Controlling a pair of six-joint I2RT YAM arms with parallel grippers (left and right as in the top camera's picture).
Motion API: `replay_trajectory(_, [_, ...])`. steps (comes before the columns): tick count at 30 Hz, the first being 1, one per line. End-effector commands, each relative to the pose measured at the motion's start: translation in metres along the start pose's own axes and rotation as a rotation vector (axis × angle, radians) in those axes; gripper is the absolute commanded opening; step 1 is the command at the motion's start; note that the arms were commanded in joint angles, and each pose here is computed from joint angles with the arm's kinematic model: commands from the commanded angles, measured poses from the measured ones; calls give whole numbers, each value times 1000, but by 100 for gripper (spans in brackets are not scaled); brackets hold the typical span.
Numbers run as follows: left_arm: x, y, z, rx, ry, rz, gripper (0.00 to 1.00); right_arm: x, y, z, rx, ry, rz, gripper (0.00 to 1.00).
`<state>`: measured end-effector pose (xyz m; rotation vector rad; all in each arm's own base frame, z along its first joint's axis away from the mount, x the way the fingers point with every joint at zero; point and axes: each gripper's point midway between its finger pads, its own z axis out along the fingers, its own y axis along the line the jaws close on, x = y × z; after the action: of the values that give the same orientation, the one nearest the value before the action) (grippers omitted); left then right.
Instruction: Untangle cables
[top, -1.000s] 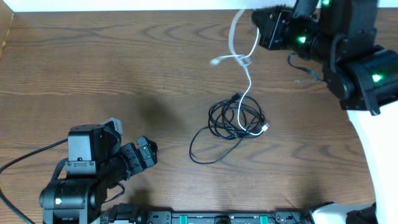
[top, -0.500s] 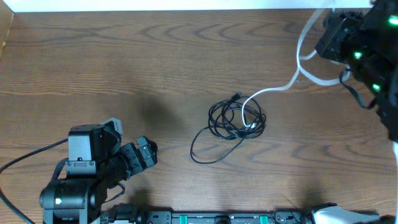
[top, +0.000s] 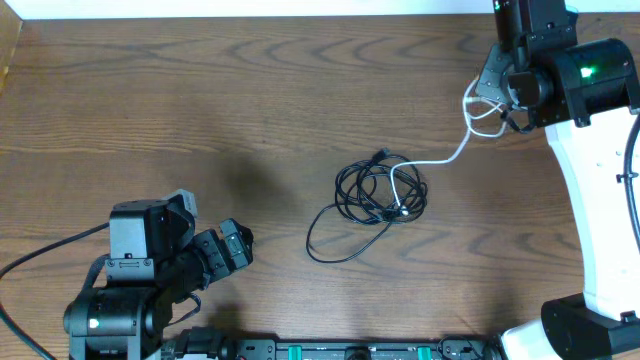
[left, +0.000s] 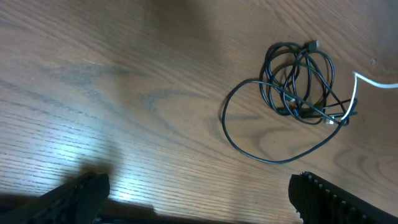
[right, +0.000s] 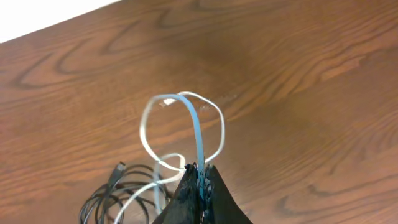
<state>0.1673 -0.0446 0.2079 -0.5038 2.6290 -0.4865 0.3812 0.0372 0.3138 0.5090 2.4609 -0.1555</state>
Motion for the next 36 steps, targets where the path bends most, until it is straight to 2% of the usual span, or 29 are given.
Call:
replay_trajectory(1, [-1, 1, 0, -7, -6, 14, 98, 6, 2, 10, 12, 39, -16, 1])
replay_trajectory(7, [-1, 1, 0, -7, -6, 14, 98, 21, -5, 43, 92, 116, -40, 1])
replay_trajectory(9, [-1, 1, 0, -7, -6, 14, 98, 24, -8, 56, 114, 141, -40, 6])
replay_trajectory(11, [-1, 1, 0, -7, -6, 14, 98, 28, -9, 69, 135, 170, -42, 27])
replay_trajectory(12, [-1, 1, 0, -7, -6, 14, 98, 30, -9, 75, 141, 188, -46, 33])
replay_trajectory(14, [-1, 1, 0, -7, -6, 14, 98, 39, -6, 84, 134, 237, -51, 49])
replay_trajectory(15, [-1, 1, 0, -7, -6, 14, 98, 44, 0, 87, 110, 266, -59, 68])
replay_trajectory(16, [-1, 1, 0, -7, -6, 14, 98, 50, 7, 90, 74, 300, -76, 82])
replay_trajectory(18, [-1, 1, 0, -7, -6, 14, 98, 62, 26, 95, -29, 366, -134, 91])
replay_trajectory(23, [-1, 1, 0, -7, -6, 14, 98, 97, 70, 96, -269, 523, -275, 94])
replay_trajectory(30, [-1, 1, 0, -7, -6, 14, 98, 134, 80, 114, -233, 636, -348, 98])
replay_trajectory(36, [-1, 1, 0, -7, -6, 14, 98, 171, 84, 121, -198, 731, -413, 97])
